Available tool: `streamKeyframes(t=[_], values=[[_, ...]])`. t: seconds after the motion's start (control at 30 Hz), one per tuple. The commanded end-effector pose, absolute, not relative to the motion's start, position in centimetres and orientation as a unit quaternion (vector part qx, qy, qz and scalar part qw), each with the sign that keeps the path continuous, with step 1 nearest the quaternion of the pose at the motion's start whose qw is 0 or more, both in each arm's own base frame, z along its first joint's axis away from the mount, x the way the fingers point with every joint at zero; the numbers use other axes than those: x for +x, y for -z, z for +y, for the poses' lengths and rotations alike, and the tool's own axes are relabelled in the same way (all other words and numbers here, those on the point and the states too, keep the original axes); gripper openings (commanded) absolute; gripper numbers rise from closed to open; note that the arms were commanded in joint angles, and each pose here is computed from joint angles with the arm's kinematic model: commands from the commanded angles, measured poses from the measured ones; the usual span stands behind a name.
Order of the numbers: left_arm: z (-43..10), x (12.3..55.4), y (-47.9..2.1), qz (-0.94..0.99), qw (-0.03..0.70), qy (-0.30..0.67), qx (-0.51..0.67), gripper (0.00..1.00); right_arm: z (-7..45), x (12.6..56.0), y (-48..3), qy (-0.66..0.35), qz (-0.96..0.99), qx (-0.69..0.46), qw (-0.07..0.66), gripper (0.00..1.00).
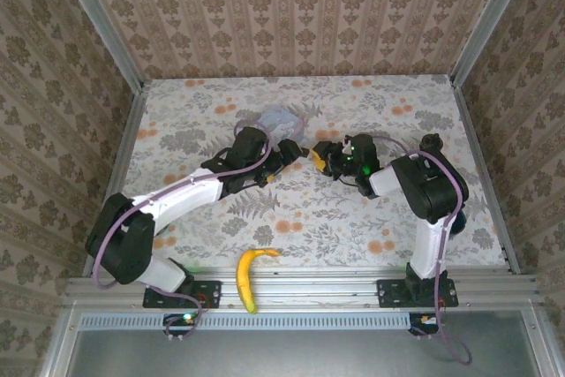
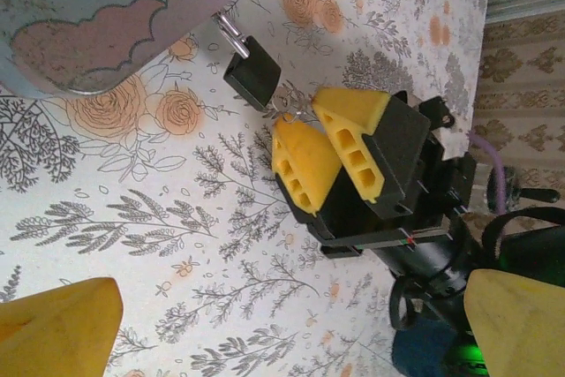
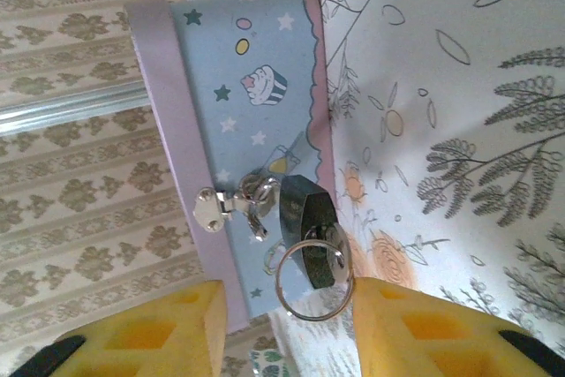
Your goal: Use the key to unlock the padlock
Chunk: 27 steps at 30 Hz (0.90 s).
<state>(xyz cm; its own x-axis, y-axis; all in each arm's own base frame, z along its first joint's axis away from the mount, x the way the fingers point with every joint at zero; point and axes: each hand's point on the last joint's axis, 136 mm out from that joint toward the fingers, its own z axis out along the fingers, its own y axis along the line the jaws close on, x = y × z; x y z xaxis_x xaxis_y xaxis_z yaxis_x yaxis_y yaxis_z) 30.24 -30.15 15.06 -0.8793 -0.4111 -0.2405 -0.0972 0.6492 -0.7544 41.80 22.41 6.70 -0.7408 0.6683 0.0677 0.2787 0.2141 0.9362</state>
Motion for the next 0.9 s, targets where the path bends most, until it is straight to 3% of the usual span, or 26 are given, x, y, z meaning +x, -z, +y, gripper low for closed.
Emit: streamKeyframes(t=[0.0,0.23,0.5,0.67,0.87], values=[[-29.6,31.6,-16.2,0.887,0.229,0.381,-0.122,1.00,21.7,41.1,-6.8,-0.507,0.784,0.298,0.196,0.46],[-26.6,32.4,-18.3,0.893,0.283,0.336,-0.096,1.00,20.6,38.6,-8.5,-0.440,0.834,0.245,0.224,0.50],[-20.4,32.4,-19.9,0.890,0.346,0.283,-0.091,1.00,18.8,35.1,-11.3,-0.273,0.913,0.107,0.282,0.55],[-16.5,32.0,-20.4,0.895,0.378,0.224,-0.075,1.00,18.5,33.9,-12.1,-0.222,0.929,0.032,0.295,0.59],[-12.7,32.6,-20.2,0.901,0.405,0.146,-0.051,1.00,19.1,33.6,-12.5,-0.141,0.939,-0.048,0.309,0.72]])
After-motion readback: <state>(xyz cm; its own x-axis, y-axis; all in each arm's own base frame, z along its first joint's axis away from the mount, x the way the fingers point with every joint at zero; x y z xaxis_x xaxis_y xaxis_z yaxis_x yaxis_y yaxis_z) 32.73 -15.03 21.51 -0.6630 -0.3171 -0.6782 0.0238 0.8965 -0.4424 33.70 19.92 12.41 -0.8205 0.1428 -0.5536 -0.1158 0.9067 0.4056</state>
